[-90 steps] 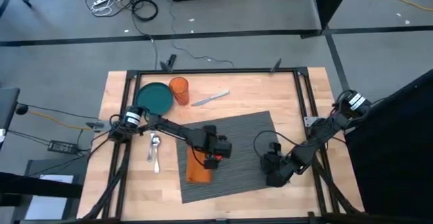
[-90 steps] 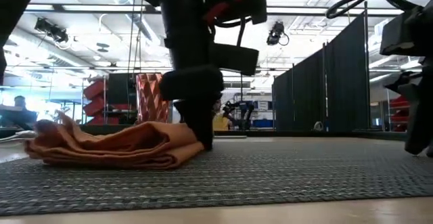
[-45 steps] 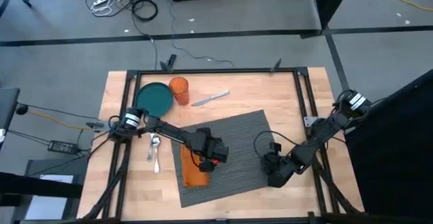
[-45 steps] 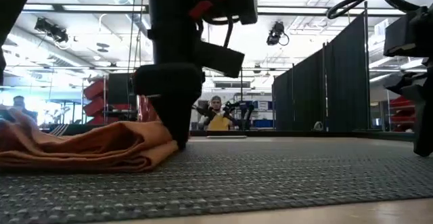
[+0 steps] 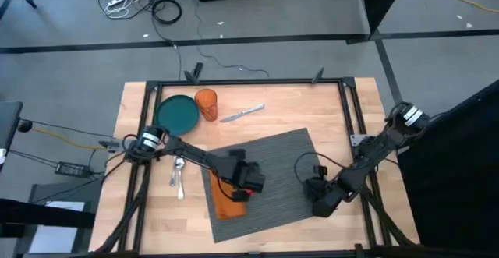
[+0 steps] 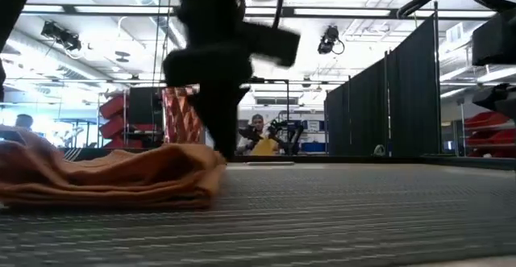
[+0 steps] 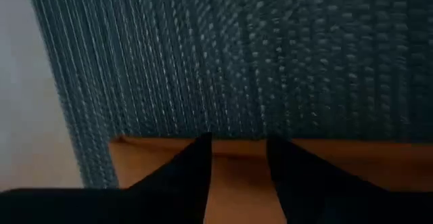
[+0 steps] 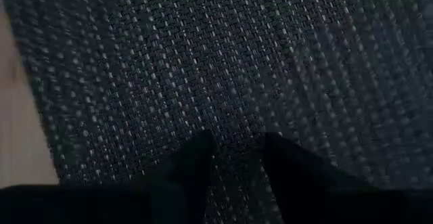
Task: Set table place
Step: Move the orange table napkin to the middle left of the black placemat
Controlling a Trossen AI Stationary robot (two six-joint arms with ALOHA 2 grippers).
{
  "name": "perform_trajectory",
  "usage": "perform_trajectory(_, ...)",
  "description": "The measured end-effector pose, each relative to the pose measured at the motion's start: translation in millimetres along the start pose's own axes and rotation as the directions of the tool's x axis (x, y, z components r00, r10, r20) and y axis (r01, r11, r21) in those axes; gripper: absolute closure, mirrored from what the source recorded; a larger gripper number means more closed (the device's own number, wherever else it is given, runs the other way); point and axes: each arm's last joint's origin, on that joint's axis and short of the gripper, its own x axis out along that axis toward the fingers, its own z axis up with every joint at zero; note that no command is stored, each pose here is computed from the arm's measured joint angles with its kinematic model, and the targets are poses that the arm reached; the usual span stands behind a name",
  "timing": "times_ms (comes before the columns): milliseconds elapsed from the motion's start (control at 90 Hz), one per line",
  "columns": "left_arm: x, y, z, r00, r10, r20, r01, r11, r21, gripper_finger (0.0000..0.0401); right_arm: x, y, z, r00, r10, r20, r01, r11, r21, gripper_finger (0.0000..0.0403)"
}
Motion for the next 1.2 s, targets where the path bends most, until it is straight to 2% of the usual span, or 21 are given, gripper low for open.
perform_trajectory(100, -8.1, -10.8, 5.5, 0.997, -0.025, 0.072, 0.025, 1.0, 0.004, 0.0275, -3.4, -3.4, 9.2, 0.999, 0.006, 0.045, -0.005, 1.0, -0.024, 0.0289)
perform_trajectory(233, -15.7, -34.6, 2.7, 0.989, -0.062, 0.135, 0.057, 0.998, 0.038, 0.0275, -0.4, -9.8, 15.4, 0.999, -0.002, 0.046, 0.005, 0.998, -0.067, 0.0289)
perform_trajectory(400, -30.3, -55.1, -9.0, 0.984, -0.001, 0.18, -0.004, 1.0, 0.028, 0.0275, 2.8, -16.0, 22.7, 0.998, -0.012, 0.064, 0.019, 0.994, -0.108, 0.029)
perform_trajectory(489, -38.3, -62.6, -16.1, 0.979, -0.006, 0.202, 0.003, 1.0, 0.014, 0.0275, 2.9, -14.2, 29.1, 0.993, 0.013, 0.119, 0.0, 0.994, -0.111, 0.0291)
perform_trajectory(556, -42.8, -66.1, -26.3, 0.976, 0.03, 0.218, -0.031, 1.0, 0.001, 0.0275, 2.5, -11.6, 36.6, 0.982, 0.044, 0.185, -0.023, 0.993, -0.115, 0.0291)
perform_trajectory(744, -59.4, -63.4, -66.3, 0.957, 0.079, 0.28, -0.046, 0.991, -0.124, 0.0275, 6.9, -9.4, 65.2, 0.911, 0.095, 0.401, -0.045, 0.99, -0.132, 0.0291)
perform_trajectory(978, -35.9, -60.6, -106.0, 0.924, 0.03, 0.38, 0.05, 0.978, -0.2, 0.0275, 40.6, -18.8, 100.7, 0.792, 0.149, 0.593, -0.114, 0.989, -0.096, 0.0291)
perform_trajectory(1200, -1.6, -57.7, -128.1, 0.902, 0.005, 0.432, 0.11, 0.964, -0.242, 0.0275, 78.9, -28.1, 134.9, 0.749, 0.106, 0.654, -0.113, 0.993, -0.031, 0.0291)
